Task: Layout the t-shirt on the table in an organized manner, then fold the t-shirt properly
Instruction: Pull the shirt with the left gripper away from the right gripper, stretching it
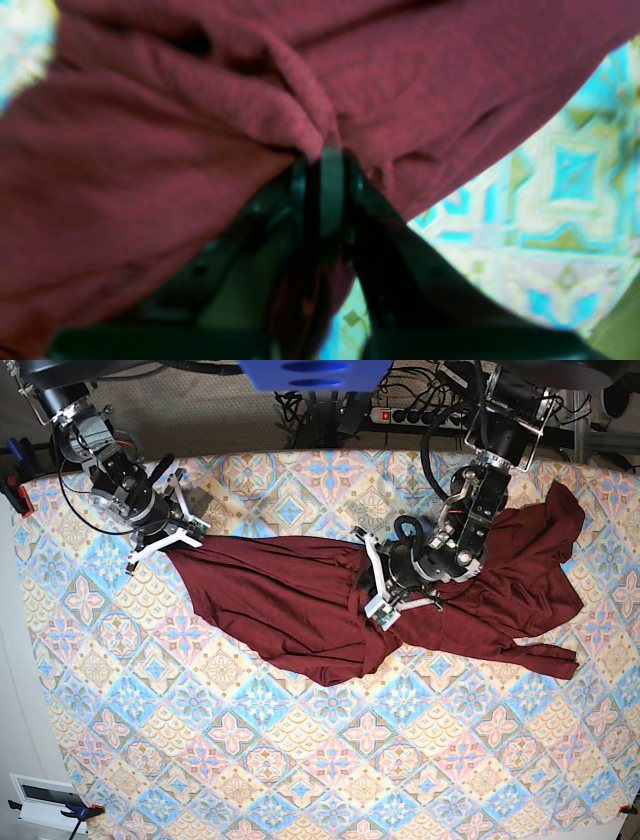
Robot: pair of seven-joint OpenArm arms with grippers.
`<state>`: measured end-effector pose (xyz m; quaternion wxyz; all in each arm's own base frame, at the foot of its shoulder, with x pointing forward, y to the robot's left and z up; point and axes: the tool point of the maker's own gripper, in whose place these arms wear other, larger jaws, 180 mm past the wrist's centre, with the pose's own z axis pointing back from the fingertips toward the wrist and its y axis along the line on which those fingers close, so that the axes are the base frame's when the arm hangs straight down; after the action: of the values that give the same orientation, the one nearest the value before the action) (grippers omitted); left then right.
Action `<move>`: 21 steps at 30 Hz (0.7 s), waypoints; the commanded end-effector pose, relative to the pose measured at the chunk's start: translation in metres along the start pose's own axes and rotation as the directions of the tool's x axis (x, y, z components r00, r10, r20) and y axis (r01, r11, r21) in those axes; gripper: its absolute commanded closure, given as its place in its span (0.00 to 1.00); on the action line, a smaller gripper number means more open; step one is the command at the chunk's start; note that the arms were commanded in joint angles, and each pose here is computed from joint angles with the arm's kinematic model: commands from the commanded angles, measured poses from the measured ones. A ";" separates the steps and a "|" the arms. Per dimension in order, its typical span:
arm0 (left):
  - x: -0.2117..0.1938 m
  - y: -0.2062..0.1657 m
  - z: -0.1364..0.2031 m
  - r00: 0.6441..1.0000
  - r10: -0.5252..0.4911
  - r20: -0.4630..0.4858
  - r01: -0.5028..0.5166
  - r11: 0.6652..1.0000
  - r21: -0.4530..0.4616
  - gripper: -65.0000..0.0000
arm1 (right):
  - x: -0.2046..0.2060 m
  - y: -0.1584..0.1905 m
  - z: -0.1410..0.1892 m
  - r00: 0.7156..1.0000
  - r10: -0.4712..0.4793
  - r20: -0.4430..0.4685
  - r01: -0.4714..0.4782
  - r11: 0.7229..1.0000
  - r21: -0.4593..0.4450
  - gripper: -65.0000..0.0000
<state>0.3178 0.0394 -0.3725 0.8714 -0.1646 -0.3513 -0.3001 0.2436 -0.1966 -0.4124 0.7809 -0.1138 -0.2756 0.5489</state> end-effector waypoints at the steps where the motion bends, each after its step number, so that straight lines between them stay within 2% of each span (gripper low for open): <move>1: 0.032 0.011 0.014 0.994 0.010 0.112 -0.012 1.000 0.020 0.97 | -0.007 -0.014 0.002 1.000 0.009 -0.017 -0.010 0.999 -0.032 1.00; 4: 0.056 0.045 0.043 0.965 0.113 0.237 -0.129 0.990 0.054 1.00 | -0.019 -0.010 -0.002 0.999 -0.001 -0.050 0.000 1.000 -0.018 1.00; 7: 0.077 0.099 0.077 0.912 0.196 0.360 -0.253 0.960 0.117 1.00 | -0.023 -0.009 -0.003 0.998 -0.004 -0.059 0.003 1.000 -0.016 1.00; 13: 0.087 0.193 0.119 0.845 0.301 0.441 -0.426 0.879 0.216 1.00 | -0.033 -0.006 -0.006 0.996 -0.011 -0.084 0.010 1.000 -0.006 1.00; 17: 0.099 0.259 0.151 0.808 0.311 0.500 -0.492 0.824 0.281 1.00 | -0.033 -0.006 -0.006 0.996 -0.011 -0.087 0.011 1.000 -0.005 1.00; 21: 0.124 0.297 0.174 0.769 0.312 0.558 -0.534 0.794 0.292 0.99 | -0.033 -0.006 -0.006 0.996 -0.011 -0.087 0.011 1.000 -0.005 1.00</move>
<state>0.4809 0.2962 -0.2187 0.8413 -0.1176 -0.5255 0.0478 0.2432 -0.2141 -0.4258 0.7944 -0.1164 -0.2610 0.5360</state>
